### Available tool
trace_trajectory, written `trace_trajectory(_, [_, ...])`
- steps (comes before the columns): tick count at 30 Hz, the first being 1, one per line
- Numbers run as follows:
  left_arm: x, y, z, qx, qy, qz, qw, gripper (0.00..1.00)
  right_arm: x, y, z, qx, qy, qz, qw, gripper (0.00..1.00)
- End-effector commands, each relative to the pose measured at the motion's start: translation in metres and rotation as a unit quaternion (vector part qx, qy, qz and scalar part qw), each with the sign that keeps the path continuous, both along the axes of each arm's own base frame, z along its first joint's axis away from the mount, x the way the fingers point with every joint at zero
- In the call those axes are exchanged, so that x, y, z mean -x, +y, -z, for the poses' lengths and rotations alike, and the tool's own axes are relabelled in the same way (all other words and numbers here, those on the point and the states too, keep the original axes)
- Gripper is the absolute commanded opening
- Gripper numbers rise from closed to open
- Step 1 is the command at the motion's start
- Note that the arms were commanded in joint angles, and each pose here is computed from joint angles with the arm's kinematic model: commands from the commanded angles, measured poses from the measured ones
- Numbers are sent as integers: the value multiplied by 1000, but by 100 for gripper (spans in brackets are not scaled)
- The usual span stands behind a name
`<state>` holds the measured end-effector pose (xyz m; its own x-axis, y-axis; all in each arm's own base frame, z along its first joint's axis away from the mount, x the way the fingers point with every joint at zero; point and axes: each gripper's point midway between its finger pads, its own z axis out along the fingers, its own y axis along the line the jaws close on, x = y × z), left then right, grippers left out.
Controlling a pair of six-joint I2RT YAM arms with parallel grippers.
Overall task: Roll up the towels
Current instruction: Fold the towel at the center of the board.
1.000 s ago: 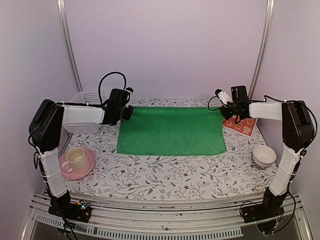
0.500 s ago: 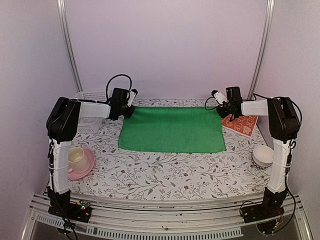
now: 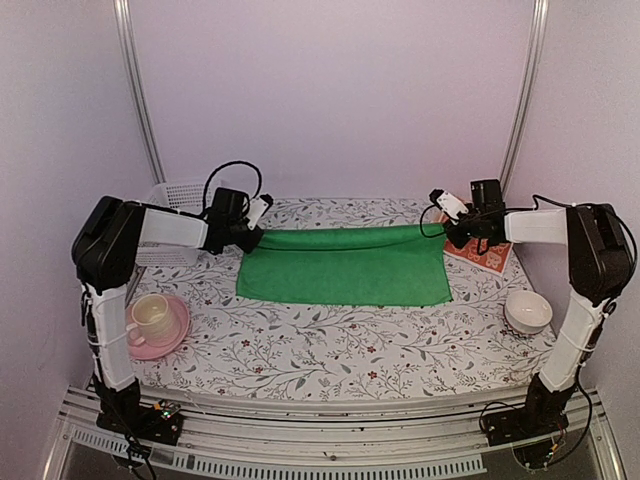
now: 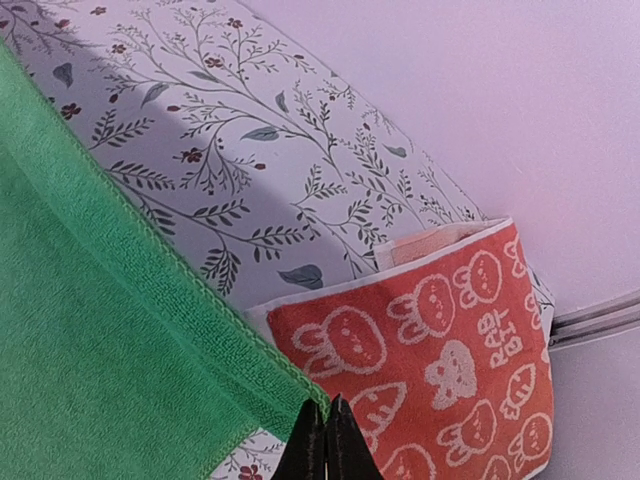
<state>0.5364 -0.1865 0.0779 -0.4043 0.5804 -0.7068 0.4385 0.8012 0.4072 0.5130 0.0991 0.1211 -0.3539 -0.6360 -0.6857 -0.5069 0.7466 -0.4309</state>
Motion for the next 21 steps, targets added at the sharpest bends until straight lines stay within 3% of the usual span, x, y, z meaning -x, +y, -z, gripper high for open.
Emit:
trace_trajectory(1, [7, 4, -33, 16, -26, 15, 999, 0, 23, 1, 3, 6, 9, -33, 999, 2])
trace_trajectory(6, [27, 4, -48, 32, -28, 28, 999, 0, 42, 0, 12, 14, 21, -49, 998, 2])
trace_trajectory(21, [90, -12, -32, 57, 34, 55, 996, 0, 92, 7, 30, 22, 67, -108, 992, 2])
